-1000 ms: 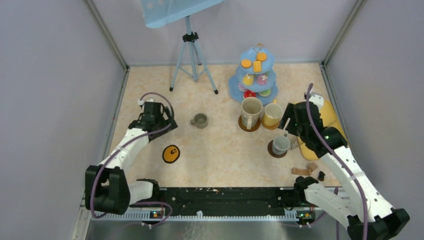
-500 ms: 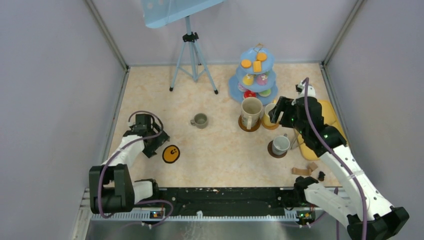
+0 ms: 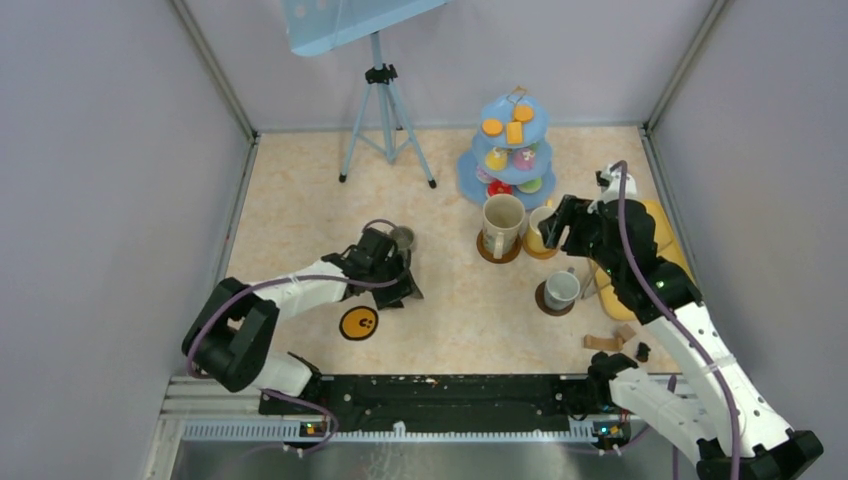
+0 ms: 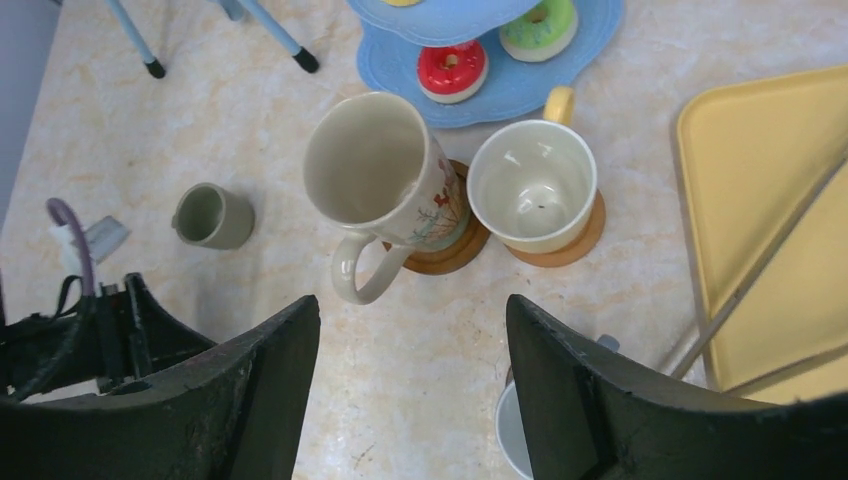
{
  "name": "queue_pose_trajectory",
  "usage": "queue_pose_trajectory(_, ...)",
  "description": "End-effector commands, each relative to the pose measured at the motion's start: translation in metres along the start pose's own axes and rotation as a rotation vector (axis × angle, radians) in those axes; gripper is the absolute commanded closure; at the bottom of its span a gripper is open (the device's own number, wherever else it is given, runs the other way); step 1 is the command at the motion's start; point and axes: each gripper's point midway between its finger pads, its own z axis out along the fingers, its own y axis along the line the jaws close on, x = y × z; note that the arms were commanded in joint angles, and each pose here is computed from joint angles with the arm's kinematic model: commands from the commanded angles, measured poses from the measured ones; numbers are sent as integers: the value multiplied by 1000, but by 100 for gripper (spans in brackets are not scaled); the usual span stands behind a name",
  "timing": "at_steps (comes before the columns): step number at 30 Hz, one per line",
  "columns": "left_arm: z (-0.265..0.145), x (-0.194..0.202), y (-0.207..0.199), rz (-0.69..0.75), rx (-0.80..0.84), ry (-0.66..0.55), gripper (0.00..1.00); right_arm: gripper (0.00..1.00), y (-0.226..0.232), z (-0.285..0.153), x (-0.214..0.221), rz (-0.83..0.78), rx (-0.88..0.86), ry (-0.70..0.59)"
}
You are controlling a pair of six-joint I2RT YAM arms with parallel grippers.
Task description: Serve the afternoon tea
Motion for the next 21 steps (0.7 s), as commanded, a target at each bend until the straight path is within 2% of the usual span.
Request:
queue_pose_trajectory(1, 4, 20, 1, 65, -41, 71, 38, 33, 28, 6, -7, -46, -161, -31)
queue_pose_trajectory(3, -10, 1, -7, 107, -29, -23, 33, 32, 47, 7, -1, -55, -254, -19)
queue_pose_trajectory(5, -33, -22, -9, 143, -46, -159, 24, 31, 64, 7, 5, -72, -318, -13)
queue_pose_trajectory(8, -69, -46, 16, 89, -178, -340, 4, 27, 87, 10, 15, -135, -349, -1)
queue_pose_trajectory(9, -78, -46, 34, 55, -241, -368, 2, 27, 93, 11, 20, -157, -353, 6)
queue_pose_trajectory(12, -91, -33, 64, -63, -306, -362, 1, 27, 104, 19, 23, -176, -366, 22)
queue_pose_trajectory(17, -85, -3, 109, -196, -422, -299, 1, 27, 115, 23, 22, -160, -407, 7)
queue_pose_trajectory(21, -82, -6, 125, -233, -465, -353, 1, 27, 115, 20, 26, -144, -418, 11)
